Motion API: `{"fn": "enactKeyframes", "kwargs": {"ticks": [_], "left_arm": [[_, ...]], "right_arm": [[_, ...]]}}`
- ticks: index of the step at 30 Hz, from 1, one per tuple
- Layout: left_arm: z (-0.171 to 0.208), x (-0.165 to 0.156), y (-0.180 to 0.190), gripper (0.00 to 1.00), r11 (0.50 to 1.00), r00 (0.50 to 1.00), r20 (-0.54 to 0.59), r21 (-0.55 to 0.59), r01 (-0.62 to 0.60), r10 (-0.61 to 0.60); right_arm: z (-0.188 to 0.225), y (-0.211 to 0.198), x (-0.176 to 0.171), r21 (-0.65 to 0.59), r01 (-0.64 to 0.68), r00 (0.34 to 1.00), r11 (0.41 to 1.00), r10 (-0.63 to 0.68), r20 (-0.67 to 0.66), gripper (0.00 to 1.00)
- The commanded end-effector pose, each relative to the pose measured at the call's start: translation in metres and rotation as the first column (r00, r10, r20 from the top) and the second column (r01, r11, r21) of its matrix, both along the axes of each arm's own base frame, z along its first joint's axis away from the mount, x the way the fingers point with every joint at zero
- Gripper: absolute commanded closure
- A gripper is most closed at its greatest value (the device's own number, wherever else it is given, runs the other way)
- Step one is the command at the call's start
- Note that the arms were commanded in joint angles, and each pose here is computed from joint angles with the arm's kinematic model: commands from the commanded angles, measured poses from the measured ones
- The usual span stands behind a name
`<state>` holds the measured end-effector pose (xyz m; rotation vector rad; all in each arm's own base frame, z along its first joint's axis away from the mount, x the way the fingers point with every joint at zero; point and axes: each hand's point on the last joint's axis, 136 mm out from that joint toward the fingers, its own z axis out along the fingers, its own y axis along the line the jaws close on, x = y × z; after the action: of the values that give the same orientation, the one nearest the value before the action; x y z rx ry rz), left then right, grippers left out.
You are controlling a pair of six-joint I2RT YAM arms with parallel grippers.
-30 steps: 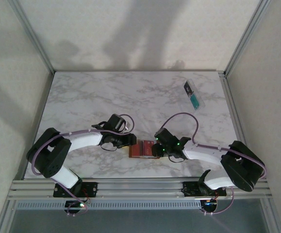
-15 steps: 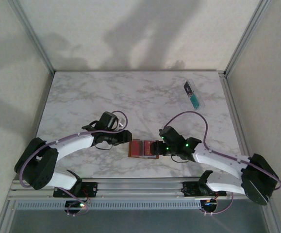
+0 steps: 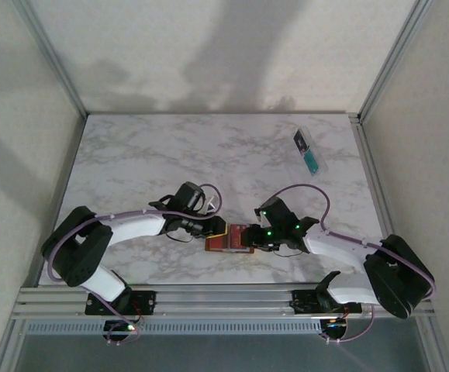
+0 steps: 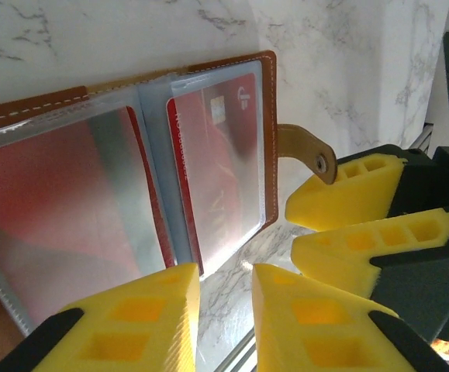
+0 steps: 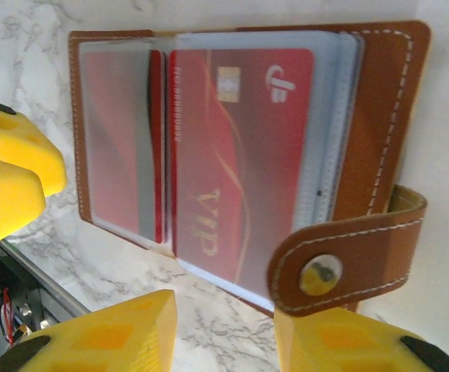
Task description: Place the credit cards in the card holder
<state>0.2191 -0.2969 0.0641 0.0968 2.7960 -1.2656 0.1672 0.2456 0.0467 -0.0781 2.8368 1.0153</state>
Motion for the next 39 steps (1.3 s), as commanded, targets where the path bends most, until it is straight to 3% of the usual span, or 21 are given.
{"fn": "enactKeyframes", "kwargs": {"ticks": [1,12,18,27,32,39], "left_arm": [[-0.002,0.008,-0.009,0.77,1.000,1.000,0.009,0.002,-0.018,0.018],[-0.022,0.004,-0.019,0.79,1.000,0.999,-0.045,0.003,-0.002,0.002],[-0.030,0.003,-0.019,0.81,1.000,0.998,-0.063,0.016,-0.002,0.003],[-0.038,0.001,-0.018,0.84,0.999,0.997,-0.076,0.039,0.004,-0.001],[-0.045,0.002,-0.013,0.86,0.997,0.997,-0.075,0.079,-0.010,0.015],[-0.051,0.003,-0.011,0.88,0.995,0.996,-0.081,0.096,-0.015,0.023]], "right_arm": [[-0.004,0.003,0.002,0.056,0.006,0.999,0.998,-0.004,-0.032,0.63],[-0.018,0.003,0.002,0.048,0.002,0.998,0.999,0.000,-0.055,0.65],[-0.019,0.000,0.001,0.038,0.002,0.999,0.999,0.000,-0.055,0.57],[-0.023,-0.003,0.002,0.040,0.007,0.998,0.999,-0.004,-0.056,0.59],[-0.022,-0.005,0.002,0.020,0.001,0.999,1.000,0.000,-0.052,0.48],[-0.017,-0.008,0.001,0.017,-0.008,0.999,1.000,0.009,-0.039,0.56]]}}
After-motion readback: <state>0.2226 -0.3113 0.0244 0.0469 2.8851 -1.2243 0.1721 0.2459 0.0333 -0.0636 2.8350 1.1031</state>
